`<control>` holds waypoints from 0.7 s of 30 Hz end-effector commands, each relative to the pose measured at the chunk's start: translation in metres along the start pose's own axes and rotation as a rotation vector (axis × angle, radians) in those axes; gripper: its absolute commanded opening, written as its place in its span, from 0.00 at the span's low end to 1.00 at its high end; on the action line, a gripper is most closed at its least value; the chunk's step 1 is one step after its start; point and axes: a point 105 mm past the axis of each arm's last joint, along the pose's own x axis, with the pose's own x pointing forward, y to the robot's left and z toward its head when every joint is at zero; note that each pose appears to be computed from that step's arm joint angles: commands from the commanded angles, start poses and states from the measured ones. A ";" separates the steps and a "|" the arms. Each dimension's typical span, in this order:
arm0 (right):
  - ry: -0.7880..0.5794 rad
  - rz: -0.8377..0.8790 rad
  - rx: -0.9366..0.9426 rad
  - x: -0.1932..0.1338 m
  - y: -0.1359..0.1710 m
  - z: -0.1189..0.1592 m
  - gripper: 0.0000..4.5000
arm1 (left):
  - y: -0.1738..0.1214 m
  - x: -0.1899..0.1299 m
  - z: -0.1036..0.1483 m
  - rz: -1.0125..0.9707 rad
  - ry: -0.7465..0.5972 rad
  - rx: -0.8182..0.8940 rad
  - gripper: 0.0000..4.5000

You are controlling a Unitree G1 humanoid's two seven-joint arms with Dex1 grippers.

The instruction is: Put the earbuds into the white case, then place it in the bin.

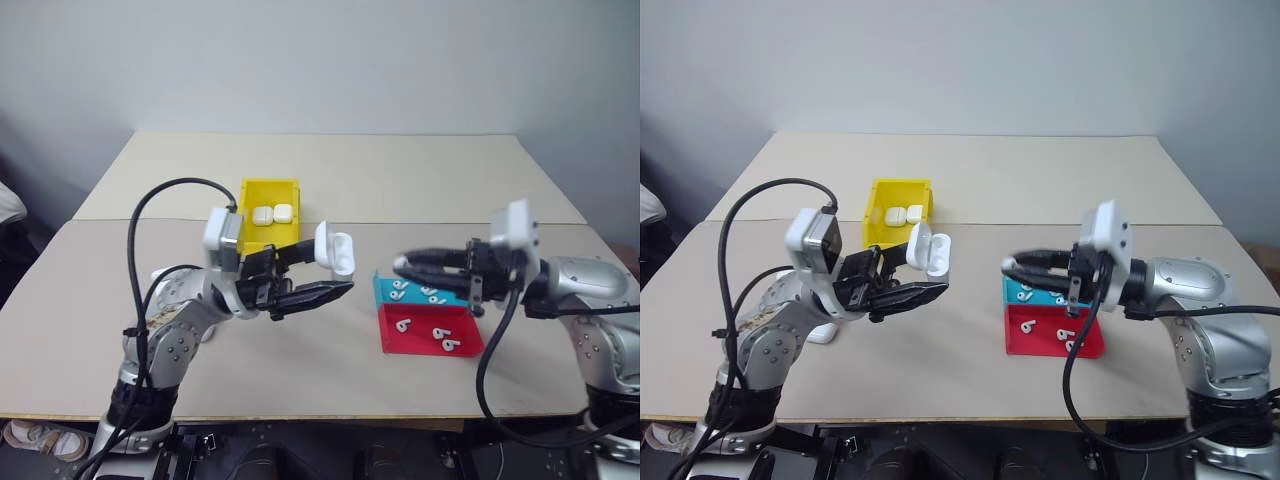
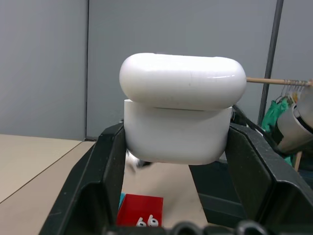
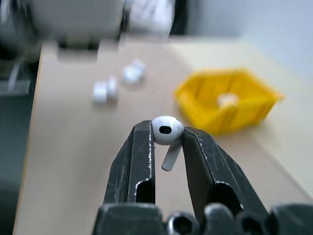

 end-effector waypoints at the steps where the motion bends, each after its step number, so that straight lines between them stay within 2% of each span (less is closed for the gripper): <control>1: -0.197 -0.026 0.011 0.008 0.009 0.040 0.15 | 0.001 0.007 0.003 -0.033 -0.005 0.015 0.61; 4: -0.312 -0.030 0.041 0.018 0.016 0.058 0.15 | 0.004 0.011 0.000 -0.042 0.000 0.006 0.61; 6: -0.339 -0.020 0.062 0.024 0.021 0.063 0.15 | 0.007 0.014 -0.002 -0.048 0.005 0.006 0.61; 12: -0.273 0.011 0.065 0.036 0.033 0.050 0.15 | 0.011 0.021 -0.002 -0.065 0.007 0.012 0.61; 21: -0.190 -0.025 0.048 0.032 0.026 0.031 0.15 | 0.008 0.019 0.001 -0.078 0.004 0.025 0.61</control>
